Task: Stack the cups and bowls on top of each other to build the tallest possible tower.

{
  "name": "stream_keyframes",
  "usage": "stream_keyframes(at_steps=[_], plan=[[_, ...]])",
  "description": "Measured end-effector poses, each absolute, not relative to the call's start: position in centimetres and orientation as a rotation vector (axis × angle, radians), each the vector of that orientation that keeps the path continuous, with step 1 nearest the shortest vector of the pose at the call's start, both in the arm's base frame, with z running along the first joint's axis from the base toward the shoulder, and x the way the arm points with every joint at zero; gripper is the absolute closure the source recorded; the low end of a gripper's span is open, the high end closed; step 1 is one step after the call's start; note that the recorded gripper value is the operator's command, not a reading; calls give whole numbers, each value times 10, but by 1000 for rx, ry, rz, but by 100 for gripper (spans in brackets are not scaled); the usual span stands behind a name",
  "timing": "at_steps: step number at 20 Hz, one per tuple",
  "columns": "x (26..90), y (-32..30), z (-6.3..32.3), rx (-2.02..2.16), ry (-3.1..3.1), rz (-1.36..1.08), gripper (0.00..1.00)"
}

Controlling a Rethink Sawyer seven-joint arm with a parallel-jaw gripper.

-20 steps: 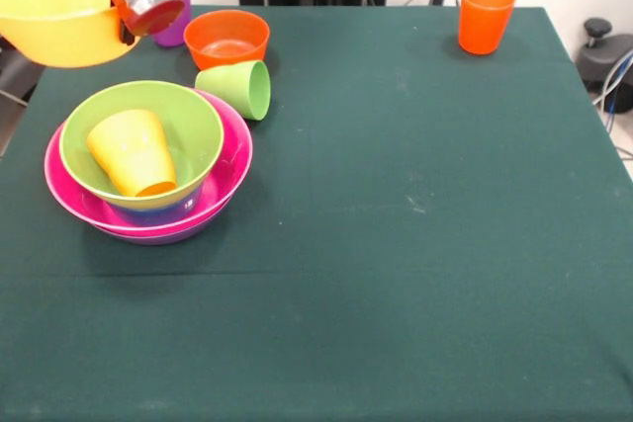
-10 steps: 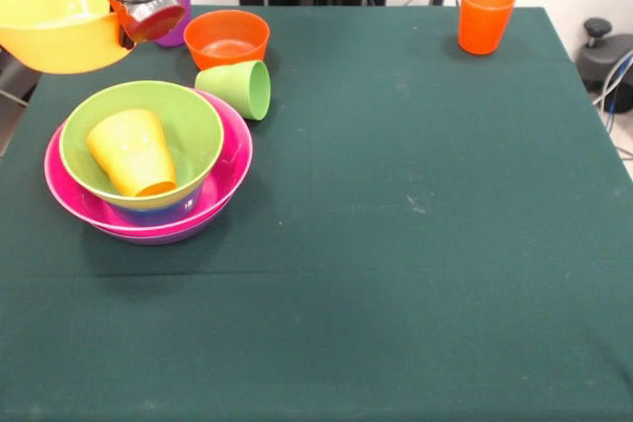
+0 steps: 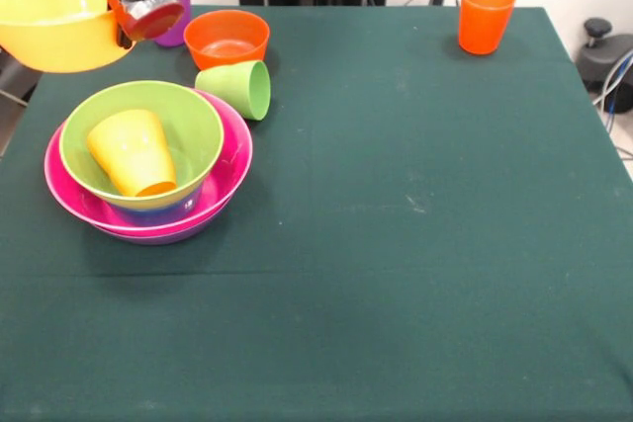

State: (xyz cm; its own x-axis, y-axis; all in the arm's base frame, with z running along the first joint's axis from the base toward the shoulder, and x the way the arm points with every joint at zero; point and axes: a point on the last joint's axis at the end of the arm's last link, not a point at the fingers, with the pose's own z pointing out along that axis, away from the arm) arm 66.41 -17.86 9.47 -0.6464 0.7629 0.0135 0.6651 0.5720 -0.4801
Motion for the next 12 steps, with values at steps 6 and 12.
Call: stream_keyframes(at_steps=[6,12], plan=[[671,-177,97,-1210,-2593,633,100],[680,-175,99,-1217,-2605,625,100]])
